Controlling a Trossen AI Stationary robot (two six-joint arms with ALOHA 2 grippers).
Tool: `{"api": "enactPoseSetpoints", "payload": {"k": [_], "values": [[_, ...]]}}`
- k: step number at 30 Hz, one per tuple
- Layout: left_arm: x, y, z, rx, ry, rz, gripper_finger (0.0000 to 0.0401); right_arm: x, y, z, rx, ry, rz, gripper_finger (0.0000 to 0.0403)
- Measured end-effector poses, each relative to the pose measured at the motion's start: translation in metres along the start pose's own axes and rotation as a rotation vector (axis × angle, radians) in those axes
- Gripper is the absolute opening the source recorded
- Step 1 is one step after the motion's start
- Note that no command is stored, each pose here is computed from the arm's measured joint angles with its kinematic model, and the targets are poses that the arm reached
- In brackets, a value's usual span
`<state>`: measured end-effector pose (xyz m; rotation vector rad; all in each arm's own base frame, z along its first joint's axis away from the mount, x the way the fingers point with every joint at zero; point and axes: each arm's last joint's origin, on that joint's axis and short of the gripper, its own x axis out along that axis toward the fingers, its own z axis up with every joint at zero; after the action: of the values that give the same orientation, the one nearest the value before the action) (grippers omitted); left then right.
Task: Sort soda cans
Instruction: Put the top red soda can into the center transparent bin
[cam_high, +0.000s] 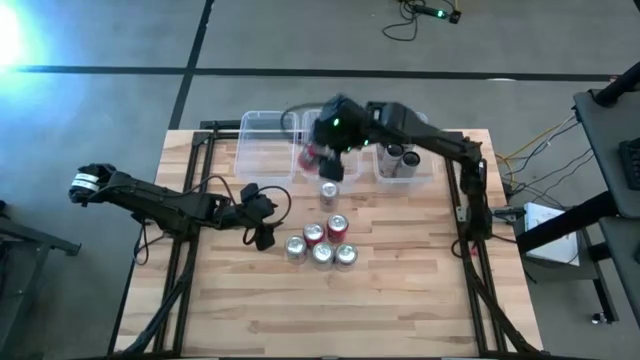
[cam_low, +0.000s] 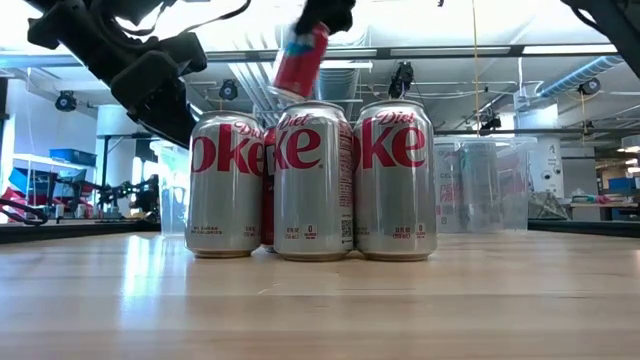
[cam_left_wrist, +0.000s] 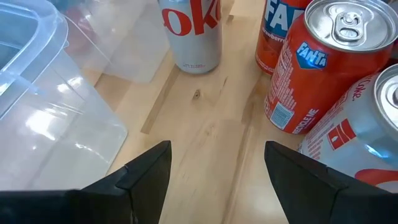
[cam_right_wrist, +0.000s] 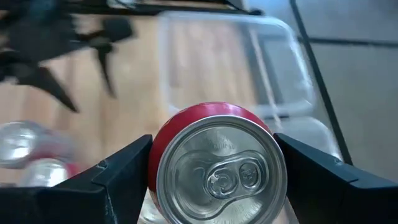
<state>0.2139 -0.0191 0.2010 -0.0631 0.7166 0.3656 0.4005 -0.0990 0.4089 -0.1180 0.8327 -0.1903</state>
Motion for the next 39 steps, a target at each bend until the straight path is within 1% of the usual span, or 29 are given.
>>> {"api": "enactPoseSetpoints", "payload": {"k": [3, 7, 10, 13, 17, 25, 29, 35, 39], "values": [[0.000, 0.000, 0.000, -0.001, -0.001, -0.001, 0.0242, 0.002, -0.029, -0.010, 0.049, 0.047, -0.043, 0.0299], [0.000, 0.000, 0.000, -0.001, -0.001, -0.004, 0.0242, 0.024, -0.064, -0.031, 0.104, 0.158, -0.073, 0.0297], [0.000, 0.000, 0.000, -0.001, -0.001, -0.005, 0.0242, 0.045, -0.083, -0.047, 0.132, 0.216, -0.065, 0.0298], [0.000, 0.000, 0.000, -0.001, 0.001, -0.004, 0.0242, 0.067, -0.093, -0.063, 0.142, 0.264, -0.035, 0.0301], [0.000, 0.000, 0.000, 0.000, 0.001, -0.004, 0.0242, 0.094, -0.095, -0.082, 0.138, 0.332, -0.012, 0.0299], [0.000, 0.000, 0.000, 0.000, 0.001, -0.004, 0.0242, 0.123, -0.099, -0.106, 0.126, 0.345, -0.023, 0.0299], [0.000, 0.000, 0.000, 0.000, 0.001, -0.004, 0.0242, 0.132, -0.103, -0.116, 0.119, 0.348, -0.030, 0.0302], [0.000, 0.000, 0.000, 0.000, 0.001, -0.003, 0.0242, 0.142, -0.103, -0.132, 0.123, 0.391, -0.038, 0.0303], [0.000, 0.000, 0.000, 0.000, 0.001, -0.003, 0.0242, 0.148, -0.102, -0.137, 0.119, 0.391, -0.041, 0.0316]]}}
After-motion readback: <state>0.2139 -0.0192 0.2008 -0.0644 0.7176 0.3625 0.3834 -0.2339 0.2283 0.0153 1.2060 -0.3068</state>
